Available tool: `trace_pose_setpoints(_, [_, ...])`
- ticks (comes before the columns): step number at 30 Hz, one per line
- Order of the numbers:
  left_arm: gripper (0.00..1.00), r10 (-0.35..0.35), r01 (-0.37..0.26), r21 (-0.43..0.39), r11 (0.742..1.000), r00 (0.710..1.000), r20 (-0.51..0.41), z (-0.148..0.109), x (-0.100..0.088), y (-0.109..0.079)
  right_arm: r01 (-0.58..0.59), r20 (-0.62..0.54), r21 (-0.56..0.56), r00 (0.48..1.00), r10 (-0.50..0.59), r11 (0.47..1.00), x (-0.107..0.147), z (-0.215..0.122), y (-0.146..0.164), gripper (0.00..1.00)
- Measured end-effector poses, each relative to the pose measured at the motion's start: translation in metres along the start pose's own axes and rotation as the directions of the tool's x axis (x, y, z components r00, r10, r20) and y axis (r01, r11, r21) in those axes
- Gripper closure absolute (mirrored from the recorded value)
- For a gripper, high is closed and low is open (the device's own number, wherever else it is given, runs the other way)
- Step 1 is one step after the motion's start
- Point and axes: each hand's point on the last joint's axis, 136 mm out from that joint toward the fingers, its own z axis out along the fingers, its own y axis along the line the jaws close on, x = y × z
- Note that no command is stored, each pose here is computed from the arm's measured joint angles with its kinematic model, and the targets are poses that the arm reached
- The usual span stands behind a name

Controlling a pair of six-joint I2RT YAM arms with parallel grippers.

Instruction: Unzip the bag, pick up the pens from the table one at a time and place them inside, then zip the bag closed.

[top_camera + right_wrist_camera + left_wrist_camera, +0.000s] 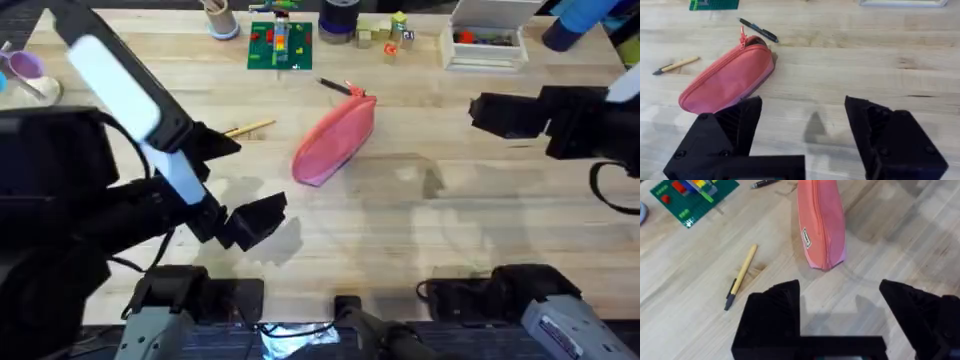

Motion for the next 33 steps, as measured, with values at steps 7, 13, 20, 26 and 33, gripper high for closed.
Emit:
trace_pose_setpoints(7, [0.007, -0.019, 0.019, 0.018, 1.0, 1.0, -0.022, 0.009, 0.008, 0.001, 0.0, 0.0, 0.0, 1.0, 0.0, 1.0, 0.0, 0.0, 0.0, 0.006])
trace_pose_setpoints(13, [0.007, -0.052, 0.055, 0.046, 0.997, 0.997, -0.061, 0.026, 0.01, 0.013, 0.0, 0.0, 0.0, 1.0, 0.0, 1.0, 0.0, 0.0, 0.0, 0.006])
trace_pose_setpoints(20, [0.008, -0.105, 0.118, 0.103, 0.988, 0.987, -0.124, 0.051, 0.018, 0.024, 0.0, 0.0, 0.0, 1.0, 0.0, 1.0, 0.0, 0.0, 0.0, 0.006])
trace_pose_setpoints(26, [0.007, -0.116, 0.144, 0.155, 0.977, 0.978, -0.172, 0.074, 0.026, 0.026, 0.0, 0.0, 0.0, 1.0, 0.0, 1.0, 0.0, 0.0, 0.0, 0.006])
trace_pose_setpoints(33, [0.007, -0.073, 0.112, 0.217, 0.97, 0.981, -0.177, 0.099, 0.024, 0.021, 0.0, 0.0, 0.0, 1.0, 0.0, 1.0, 0.0, 0.0, 0.0, 0.005])
